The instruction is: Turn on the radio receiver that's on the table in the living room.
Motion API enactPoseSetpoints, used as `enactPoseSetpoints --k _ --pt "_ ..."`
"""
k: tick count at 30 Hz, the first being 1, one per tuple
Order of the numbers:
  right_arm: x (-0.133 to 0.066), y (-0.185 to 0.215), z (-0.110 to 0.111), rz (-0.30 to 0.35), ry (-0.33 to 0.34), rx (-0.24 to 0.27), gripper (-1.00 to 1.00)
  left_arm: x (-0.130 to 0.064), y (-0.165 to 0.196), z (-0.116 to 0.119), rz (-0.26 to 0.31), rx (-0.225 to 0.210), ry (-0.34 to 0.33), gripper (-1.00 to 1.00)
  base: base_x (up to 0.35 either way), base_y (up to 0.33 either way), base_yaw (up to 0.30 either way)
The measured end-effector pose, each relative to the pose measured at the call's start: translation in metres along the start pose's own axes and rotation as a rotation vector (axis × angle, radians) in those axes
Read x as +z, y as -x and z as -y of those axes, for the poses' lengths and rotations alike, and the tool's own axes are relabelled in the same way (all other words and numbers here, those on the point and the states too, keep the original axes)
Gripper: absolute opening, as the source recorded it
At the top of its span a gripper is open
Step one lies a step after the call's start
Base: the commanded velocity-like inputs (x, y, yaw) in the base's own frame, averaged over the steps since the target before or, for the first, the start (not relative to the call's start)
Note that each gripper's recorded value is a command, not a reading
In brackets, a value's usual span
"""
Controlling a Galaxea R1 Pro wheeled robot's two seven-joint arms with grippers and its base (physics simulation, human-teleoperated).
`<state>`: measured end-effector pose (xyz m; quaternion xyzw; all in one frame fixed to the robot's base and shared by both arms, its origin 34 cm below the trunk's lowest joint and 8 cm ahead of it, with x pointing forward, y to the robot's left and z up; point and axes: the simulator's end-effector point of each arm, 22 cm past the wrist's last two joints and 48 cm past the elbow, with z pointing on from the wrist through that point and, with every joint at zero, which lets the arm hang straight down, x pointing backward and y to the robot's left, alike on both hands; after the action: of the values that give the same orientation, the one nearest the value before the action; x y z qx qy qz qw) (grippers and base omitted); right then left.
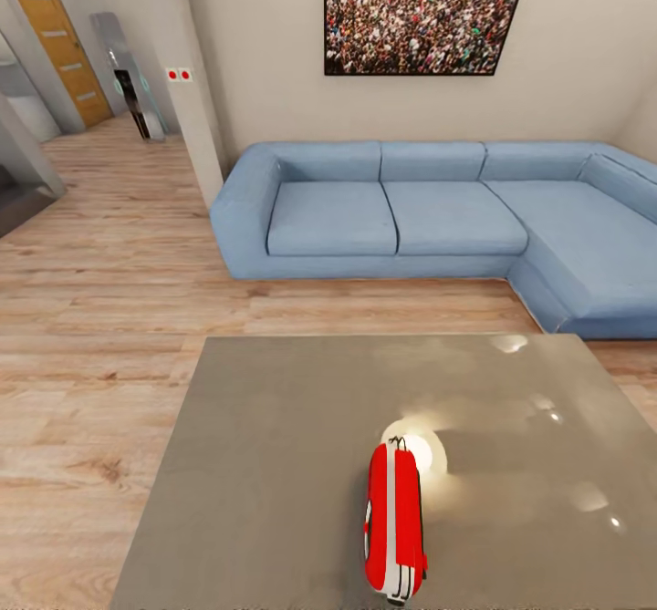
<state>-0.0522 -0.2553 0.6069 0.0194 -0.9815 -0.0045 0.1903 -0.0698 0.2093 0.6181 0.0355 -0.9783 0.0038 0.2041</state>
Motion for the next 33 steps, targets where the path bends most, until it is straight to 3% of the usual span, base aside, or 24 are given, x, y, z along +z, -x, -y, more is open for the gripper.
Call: enactPoseSetpoints --k 33 --pt "-0.003 -0.021 -0.001 -0.054 0.003 0.000 1.00 -0.003 -0.020 -0.001 -0.054 -0.001 0.004 1.00 0.000 0.000 0.000"
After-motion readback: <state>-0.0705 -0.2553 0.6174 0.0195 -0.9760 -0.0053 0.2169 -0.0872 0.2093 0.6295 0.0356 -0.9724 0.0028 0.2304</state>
